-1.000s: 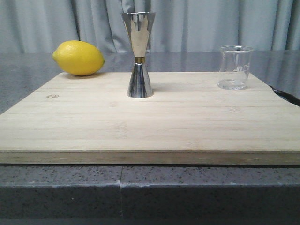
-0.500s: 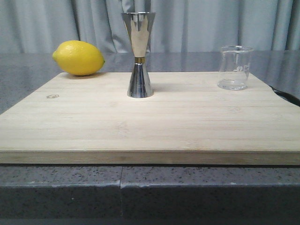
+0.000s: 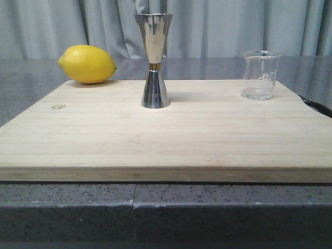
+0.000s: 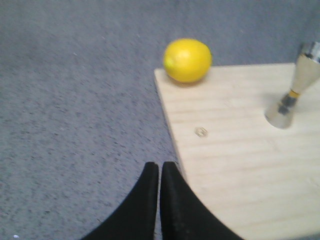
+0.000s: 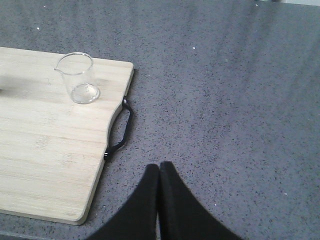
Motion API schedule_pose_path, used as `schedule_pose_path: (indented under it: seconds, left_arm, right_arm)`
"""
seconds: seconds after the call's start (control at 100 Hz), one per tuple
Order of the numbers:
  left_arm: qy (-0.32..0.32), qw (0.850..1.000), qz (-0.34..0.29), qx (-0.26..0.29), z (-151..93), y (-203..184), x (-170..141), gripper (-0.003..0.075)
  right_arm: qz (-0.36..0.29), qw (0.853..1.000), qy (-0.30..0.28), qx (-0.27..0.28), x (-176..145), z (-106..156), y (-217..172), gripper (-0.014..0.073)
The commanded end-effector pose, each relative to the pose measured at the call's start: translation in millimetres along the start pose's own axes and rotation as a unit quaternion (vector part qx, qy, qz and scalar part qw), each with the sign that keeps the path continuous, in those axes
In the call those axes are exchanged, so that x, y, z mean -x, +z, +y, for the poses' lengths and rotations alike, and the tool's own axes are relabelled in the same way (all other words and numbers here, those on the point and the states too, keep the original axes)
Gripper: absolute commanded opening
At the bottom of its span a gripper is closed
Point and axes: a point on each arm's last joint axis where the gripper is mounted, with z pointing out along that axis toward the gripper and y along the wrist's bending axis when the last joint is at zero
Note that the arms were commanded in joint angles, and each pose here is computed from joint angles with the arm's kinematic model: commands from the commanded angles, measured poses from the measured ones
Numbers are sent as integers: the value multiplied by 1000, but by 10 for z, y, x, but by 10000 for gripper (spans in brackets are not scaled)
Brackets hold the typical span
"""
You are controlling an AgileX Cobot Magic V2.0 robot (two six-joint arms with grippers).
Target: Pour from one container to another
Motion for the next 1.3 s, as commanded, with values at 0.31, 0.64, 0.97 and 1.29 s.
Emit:
schedule_pose_path:
  seconds: [0.31, 0.64, 0.97, 1.29]
  left_arm:
    - [18, 970, -219, 106, 258, 154, -1023, -19]
    - [38, 968, -220, 113, 297, 278, -1314, -19]
    - [43, 966, -230, 112, 293, 270, -1295, -19]
    - [42, 966, -229, 112, 293, 271, -1297, -19]
  right_arm:
    - [-52, 999, -4, 0, 153, -10, -59, -64]
    - [-52, 999, -4, 0, 153, -10, -59, -64]
    - [-52, 999, -4, 0, 153, -10, -59, -64]
    - [-52, 999, -4, 0, 153, -10, -59, -64]
